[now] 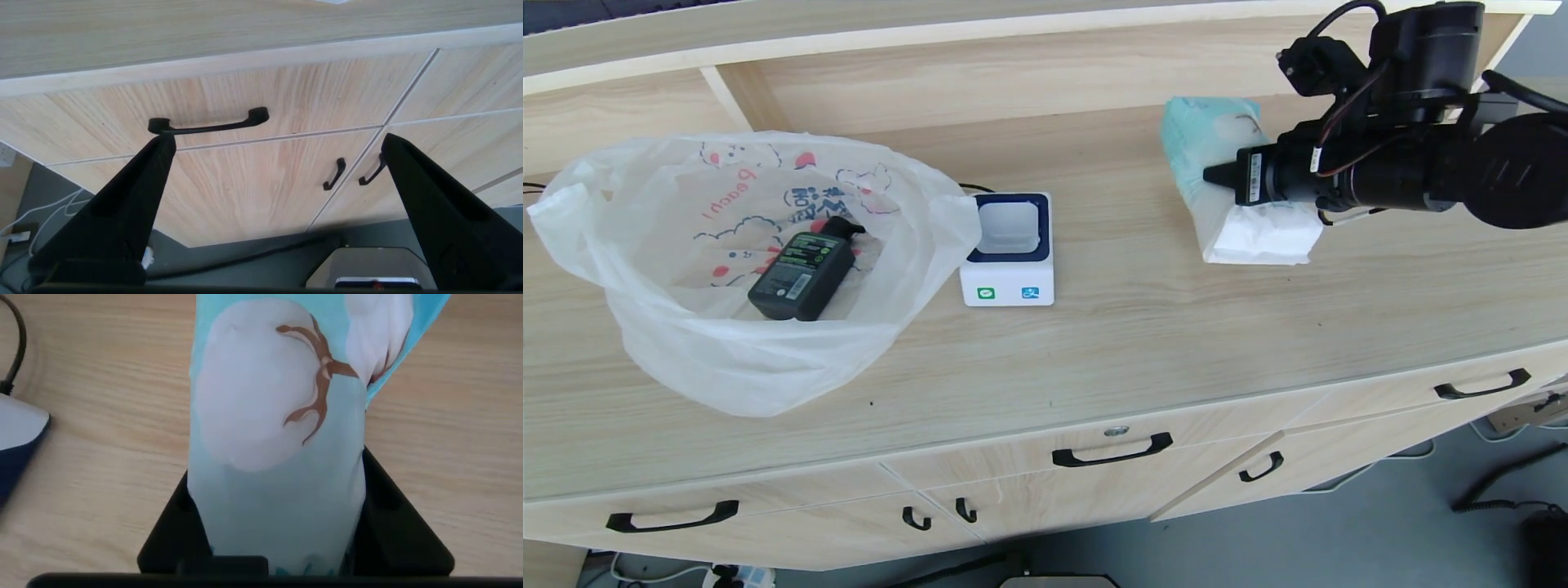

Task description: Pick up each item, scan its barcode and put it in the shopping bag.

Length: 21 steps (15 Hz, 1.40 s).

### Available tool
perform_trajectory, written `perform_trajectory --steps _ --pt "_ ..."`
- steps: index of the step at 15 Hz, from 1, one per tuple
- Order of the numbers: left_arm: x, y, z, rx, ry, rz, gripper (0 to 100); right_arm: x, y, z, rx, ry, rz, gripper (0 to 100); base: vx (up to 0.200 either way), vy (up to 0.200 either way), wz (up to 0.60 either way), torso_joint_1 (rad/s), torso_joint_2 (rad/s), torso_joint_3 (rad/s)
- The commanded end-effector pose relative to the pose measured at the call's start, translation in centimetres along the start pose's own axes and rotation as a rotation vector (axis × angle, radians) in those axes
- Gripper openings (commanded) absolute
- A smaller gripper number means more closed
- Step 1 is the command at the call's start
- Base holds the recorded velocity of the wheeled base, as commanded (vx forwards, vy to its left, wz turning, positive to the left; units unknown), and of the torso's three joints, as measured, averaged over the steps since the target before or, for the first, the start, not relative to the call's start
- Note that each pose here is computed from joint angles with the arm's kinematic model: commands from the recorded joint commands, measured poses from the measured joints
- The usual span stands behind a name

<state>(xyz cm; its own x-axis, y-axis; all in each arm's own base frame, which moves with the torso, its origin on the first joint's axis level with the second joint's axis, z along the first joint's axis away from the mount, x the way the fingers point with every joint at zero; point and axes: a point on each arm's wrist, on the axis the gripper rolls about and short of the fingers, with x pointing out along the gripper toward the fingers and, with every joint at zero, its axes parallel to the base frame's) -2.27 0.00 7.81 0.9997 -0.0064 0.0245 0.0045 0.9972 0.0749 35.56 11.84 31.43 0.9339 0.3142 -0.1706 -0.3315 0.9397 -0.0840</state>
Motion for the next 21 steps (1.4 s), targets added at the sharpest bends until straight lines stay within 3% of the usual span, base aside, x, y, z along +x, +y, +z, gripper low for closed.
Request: perform_trajectory --steps 1,2,4,7,10,12,15,18,21 --pt "0.0 0.0 0.0 0.000 0.000 0.000 100 -7.3 2.8 2.6 0.088 -0.093 0.026 0 0.000 0.000 0.00 0.000 0.00 0.000" --pt "0.0 0.0 0.0 0.000 0.000 0.000 100 -9.5 4.5 2.5 0.144 -0.103 0.065 0 0.000 0.000 0.00 0.000 0.00 0.000" --pt "0.0 0.0 0.0 -0.004 0.000 0.000 100 -15.3 10.1 0.7 0.386 -0.135 0.242 0 0.000 0.000 0.00 0.000 0.00 0.000" --pt "0.0 0.0 0.0 -0.010 0.000 0.000 100 -16.9 13.6 -3.0 0.573 -0.154 0.272 0 0.000 0.000 0.00 0.000 0.00 0.000" --pt "0.0 0.0 0.0 -0.010 0.000 0.000 100 -15.1 15.3 -4.8 0.671 -0.194 0.314 0 0.000 0.000 0.00 0.000 0.00 0.000" --pt "0.0 0.0 0.0 -0.010 0.001 0.000 100 -15.0 16.1 -5.6 0.723 -0.162 0.393 0 0.000 0.000 0.00 0.000 0.00 0.000" --pt "0.0 0.0 0.0 -0.007 0.001 0.000 100 -13.9 15.8 -6.8 0.829 -0.073 0.538 0 0.000 0.000 0.00 0.000 0.00 0.000" --pt "0.0 0.0 0.0 -0.003 0.000 0.000 100 -14.4 15.6 -5.8 0.910 -0.138 0.727 0 0.000 0.000 0.00 0.000 0.00 0.000" --pt "0.0 0.0 0.0 0.000 0.000 0.000 100 -14.7 15.0 -6.8 1.014 -0.151 0.845 0 0.000 0.000 0.00 0.000 0.00 0.000"
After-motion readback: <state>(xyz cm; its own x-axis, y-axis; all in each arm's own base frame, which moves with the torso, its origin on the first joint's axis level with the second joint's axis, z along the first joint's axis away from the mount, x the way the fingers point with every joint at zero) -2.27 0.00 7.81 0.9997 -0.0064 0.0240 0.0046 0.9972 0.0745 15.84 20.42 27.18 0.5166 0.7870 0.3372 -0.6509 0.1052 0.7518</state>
